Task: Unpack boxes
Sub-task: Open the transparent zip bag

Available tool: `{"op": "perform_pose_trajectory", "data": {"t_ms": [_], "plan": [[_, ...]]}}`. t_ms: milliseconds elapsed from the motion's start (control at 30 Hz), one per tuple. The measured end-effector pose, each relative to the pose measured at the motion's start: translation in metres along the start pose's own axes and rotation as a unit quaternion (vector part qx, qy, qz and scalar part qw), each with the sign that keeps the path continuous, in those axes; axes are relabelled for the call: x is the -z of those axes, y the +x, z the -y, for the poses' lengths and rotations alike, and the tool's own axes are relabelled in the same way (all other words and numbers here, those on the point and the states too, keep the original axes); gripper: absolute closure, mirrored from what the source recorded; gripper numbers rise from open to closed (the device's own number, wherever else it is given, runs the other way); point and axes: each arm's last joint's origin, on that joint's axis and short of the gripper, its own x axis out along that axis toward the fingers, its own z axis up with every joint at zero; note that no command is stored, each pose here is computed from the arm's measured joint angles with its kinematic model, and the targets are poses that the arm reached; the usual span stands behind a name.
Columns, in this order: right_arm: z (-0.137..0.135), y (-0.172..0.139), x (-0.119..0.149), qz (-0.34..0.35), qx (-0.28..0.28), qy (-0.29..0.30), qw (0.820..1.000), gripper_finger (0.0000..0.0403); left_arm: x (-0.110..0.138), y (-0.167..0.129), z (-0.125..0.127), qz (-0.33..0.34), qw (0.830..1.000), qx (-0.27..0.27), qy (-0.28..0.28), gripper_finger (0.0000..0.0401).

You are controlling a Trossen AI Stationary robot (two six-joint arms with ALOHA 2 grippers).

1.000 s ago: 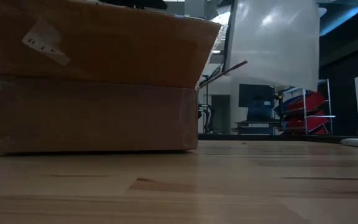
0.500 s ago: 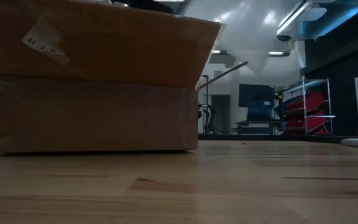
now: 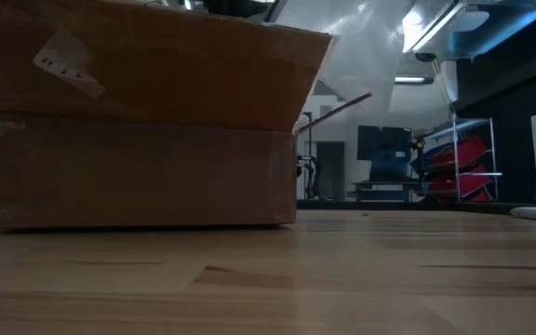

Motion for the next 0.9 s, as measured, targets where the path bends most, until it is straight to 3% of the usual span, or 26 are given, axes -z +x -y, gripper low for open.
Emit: {"op": "perform_pose_trajectory", "data": {"t_ms": [200, 400, 900], "plan": [[0.004, 0.002, -0.003, 0.007, 0.028, -0.014, 0.999, 0.0403, 0.007, 0.004, 0.000, -0.025, 0.998, -0.002, -0.049, 0.0007], [0.007, 0.005, -0.006, 0.018, 0.032, -0.024, 0.999, 0.0403, 0.010, 0.003, -0.004, -0.039, 0.999, -0.010, -0.033, 0.0007], [0.008, 0.005, -0.006, 0.015, 0.045, -0.021, 0.999, 0.0403, 0.009, -0.003, -0.002, -0.053, 0.997, 0.006, -0.054, 0.0007]]}}
